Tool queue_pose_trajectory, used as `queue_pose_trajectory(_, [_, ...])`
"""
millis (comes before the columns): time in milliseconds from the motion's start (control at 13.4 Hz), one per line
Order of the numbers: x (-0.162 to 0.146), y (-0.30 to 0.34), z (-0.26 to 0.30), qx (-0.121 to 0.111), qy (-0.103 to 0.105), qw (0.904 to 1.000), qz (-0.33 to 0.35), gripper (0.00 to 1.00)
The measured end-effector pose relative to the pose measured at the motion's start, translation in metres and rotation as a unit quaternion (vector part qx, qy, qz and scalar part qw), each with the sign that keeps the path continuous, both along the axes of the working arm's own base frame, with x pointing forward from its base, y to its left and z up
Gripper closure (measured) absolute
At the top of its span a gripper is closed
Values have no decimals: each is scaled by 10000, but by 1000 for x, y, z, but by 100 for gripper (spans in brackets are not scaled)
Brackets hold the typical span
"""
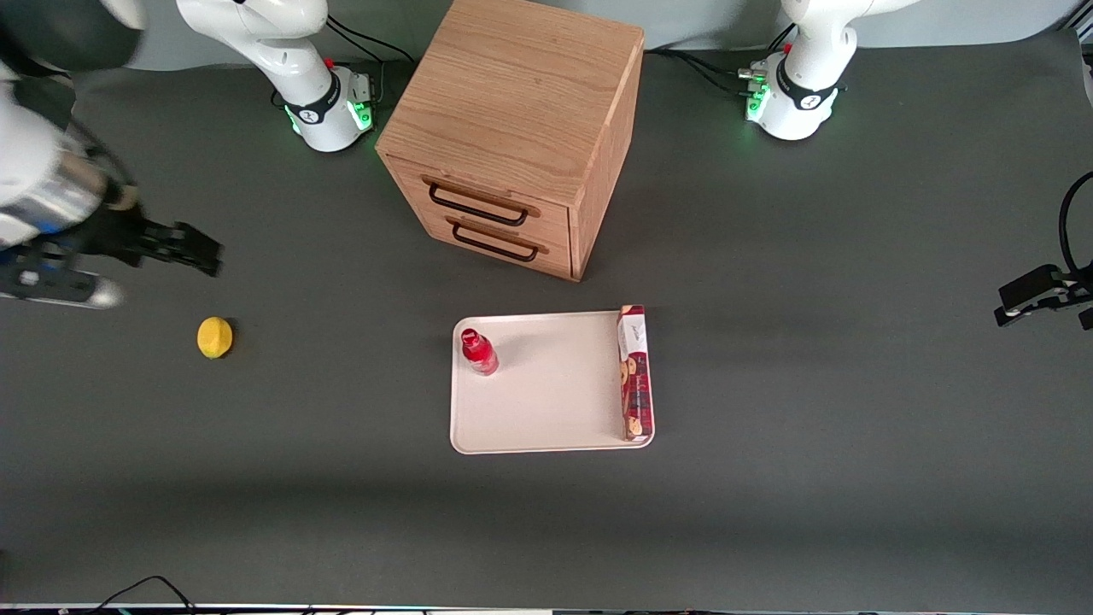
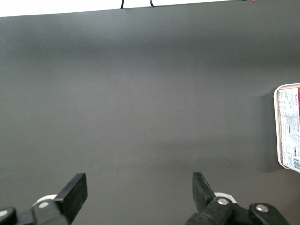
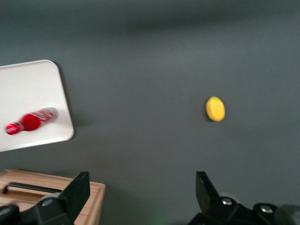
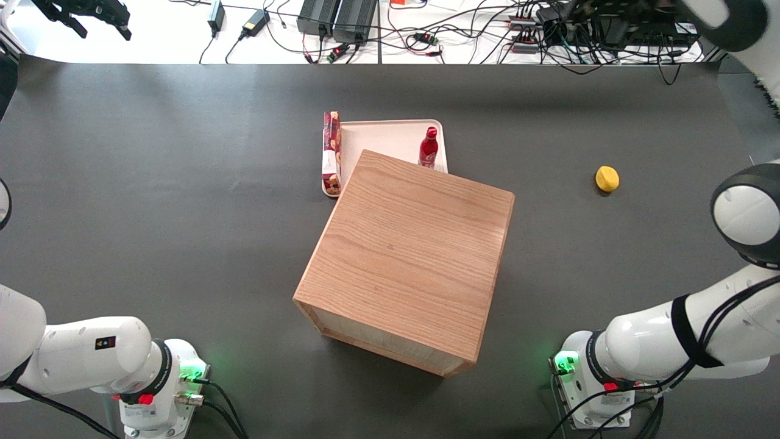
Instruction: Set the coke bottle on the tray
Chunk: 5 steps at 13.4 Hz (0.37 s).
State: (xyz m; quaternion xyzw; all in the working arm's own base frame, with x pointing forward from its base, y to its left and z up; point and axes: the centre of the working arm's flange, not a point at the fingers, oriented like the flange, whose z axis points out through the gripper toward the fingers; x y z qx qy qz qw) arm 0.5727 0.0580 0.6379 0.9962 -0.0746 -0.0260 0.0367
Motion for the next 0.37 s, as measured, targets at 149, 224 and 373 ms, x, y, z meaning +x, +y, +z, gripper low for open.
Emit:
queue_pose_trajectory(149, [-17,-35,-29,80,1,9999,-124,0])
queue_pose_trajectory(224, [-22,-35,-37,99,-28,9999,-125,0])
queue_pose_trajectory(373, [-29,-31,-36,201,-138,9996,-145,0])
